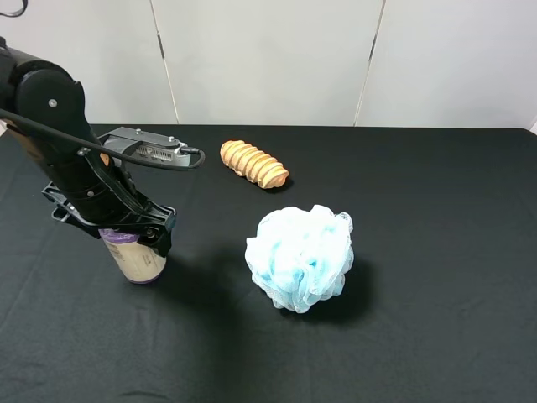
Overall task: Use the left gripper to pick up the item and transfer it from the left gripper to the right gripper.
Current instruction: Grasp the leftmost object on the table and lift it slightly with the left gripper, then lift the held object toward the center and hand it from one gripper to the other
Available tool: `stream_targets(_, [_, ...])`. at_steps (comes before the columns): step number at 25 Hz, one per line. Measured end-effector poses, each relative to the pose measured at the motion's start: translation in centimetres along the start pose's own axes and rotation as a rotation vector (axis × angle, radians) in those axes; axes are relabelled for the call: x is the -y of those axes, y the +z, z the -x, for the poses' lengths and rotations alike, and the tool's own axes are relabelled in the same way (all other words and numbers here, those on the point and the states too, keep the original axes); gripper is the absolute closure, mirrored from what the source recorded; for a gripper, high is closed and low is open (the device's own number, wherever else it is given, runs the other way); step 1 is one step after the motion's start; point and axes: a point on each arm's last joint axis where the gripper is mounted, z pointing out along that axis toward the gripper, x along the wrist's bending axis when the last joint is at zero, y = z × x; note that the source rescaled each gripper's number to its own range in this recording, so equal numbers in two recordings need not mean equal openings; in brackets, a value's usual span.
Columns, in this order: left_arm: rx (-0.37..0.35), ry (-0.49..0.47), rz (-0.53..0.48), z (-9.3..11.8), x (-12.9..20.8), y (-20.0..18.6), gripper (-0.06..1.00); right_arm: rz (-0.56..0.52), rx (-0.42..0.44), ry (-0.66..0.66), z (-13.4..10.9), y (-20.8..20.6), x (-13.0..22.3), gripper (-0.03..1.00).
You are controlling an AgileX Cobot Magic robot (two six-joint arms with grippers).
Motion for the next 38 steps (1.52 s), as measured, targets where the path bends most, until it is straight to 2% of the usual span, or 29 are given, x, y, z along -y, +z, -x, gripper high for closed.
stream_targets(1, [0.000,0.000,0.000,0.0,0.0,0.0,0.45,0.000,0.000,0.000,0.0,0.0,0.0,-0.03])
stream_targets(3, [-0.001,0.002,0.000,0.0,0.0,0.0,0.84,0.000,0.000,0.000,0.0,0.0,0.0,-0.03])
stream_targets(4, [-0.001,0.001,0.000,0.0,0.0,0.0,0.94,0.000,0.000,0.000,0.0,0.0,0.0,-0.03])
stream_targets(20, [-0.004,0.001,-0.015,-0.1,0.3,-0.6,0.94,0.000,0.000,0.000,0.0,0.0,0.0,-0.03])
stream_targets(26, [-0.008,-0.001,-0.019,-0.1,0.0,-3.6,0.94,0.000,0.000,0.000,0.0,0.0,0.0,-0.03])
stream_targets(33, [0.007,-0.006,0.058,0.0,-0.7,-7.3,0.94,0.000,0.000,0.000,0.0,0.0,0.0,-0.03])
stream_targets(38, [0.071,-0.036,0.129,0.5,-1.4,-10.0,0.94,0.000,0.000,0.000,0.0,0.0,0.0,-0.03])
